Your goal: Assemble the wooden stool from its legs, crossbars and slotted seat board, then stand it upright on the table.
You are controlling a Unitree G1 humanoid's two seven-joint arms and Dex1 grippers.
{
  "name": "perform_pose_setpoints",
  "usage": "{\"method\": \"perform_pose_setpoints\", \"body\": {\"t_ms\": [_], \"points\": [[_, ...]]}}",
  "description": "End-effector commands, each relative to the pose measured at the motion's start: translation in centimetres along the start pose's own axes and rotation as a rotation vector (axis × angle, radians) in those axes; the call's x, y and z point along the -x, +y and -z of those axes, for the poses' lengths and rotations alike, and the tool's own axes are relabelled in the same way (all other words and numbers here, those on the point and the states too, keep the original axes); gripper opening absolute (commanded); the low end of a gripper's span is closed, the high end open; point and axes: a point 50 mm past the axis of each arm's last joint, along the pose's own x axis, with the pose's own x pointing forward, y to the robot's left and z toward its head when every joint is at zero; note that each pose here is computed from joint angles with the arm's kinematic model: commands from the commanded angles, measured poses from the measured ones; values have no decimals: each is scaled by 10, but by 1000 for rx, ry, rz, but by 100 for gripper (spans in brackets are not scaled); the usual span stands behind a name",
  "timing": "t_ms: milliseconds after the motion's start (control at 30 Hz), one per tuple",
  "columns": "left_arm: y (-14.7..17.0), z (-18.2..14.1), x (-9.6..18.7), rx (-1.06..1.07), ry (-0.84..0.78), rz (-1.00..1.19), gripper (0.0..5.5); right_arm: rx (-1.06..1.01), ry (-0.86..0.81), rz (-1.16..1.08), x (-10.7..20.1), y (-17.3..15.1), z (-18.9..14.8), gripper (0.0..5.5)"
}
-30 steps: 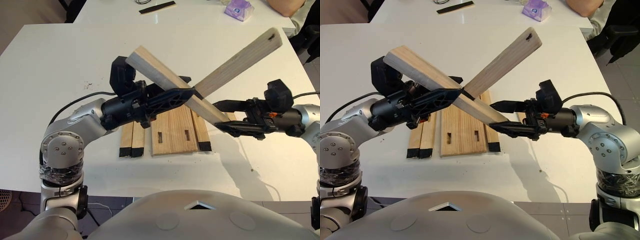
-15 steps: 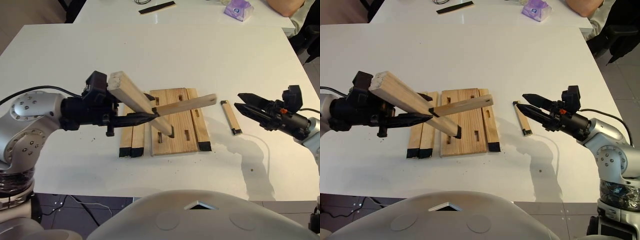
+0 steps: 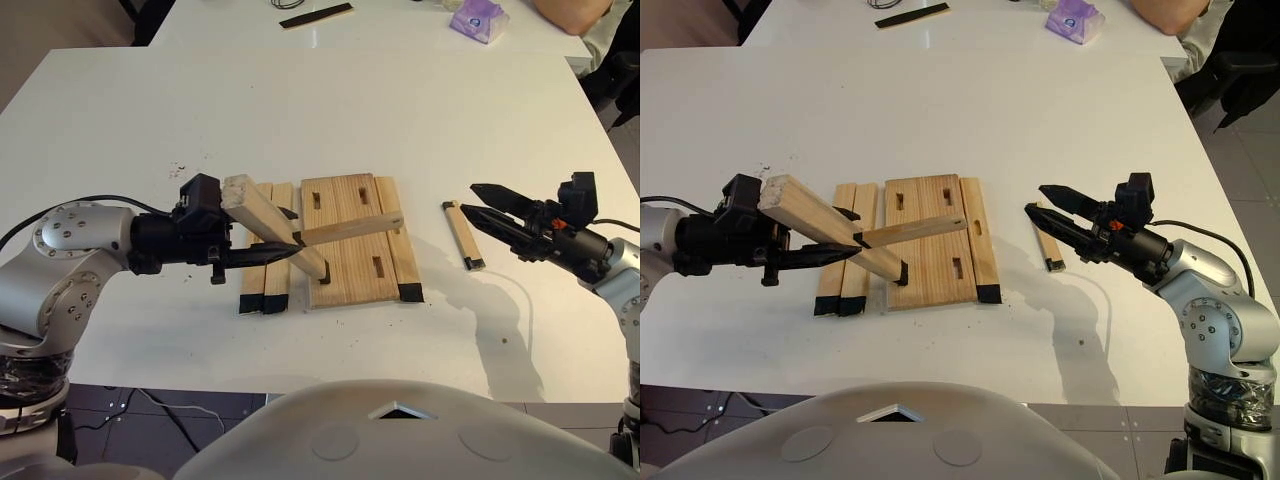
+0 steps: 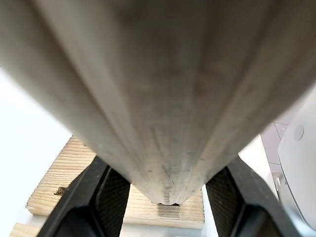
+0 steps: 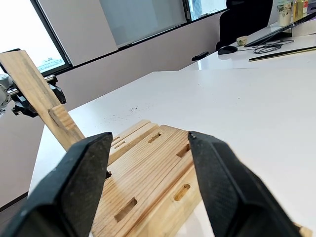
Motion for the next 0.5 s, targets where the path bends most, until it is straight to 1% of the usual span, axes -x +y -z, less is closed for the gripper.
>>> {"method": "perform_pose_setpoints", "body": {"t_ms": [33, 200, 367, 433, 500], "points": [[4, 12, 1, 17, 81, -35, 208, 17, 6, -5, -3, 1, 0, 281], [9, 0, 4, 4, 52, -28, 208, 20, 2, 0, -3, 2, 1, 281], [6, -7, 0, -6, 38, -3, 208, 22, -4, 3, -3, 3, 3, 281], [5, -5, -2, -6, 48, -1, 208, 24, -5, 4, -3, 4, 3, 281], [5, 4, -4, -24, 104, -11, 208, 26, -7, 2, -3, 4, 3, 281]]}}
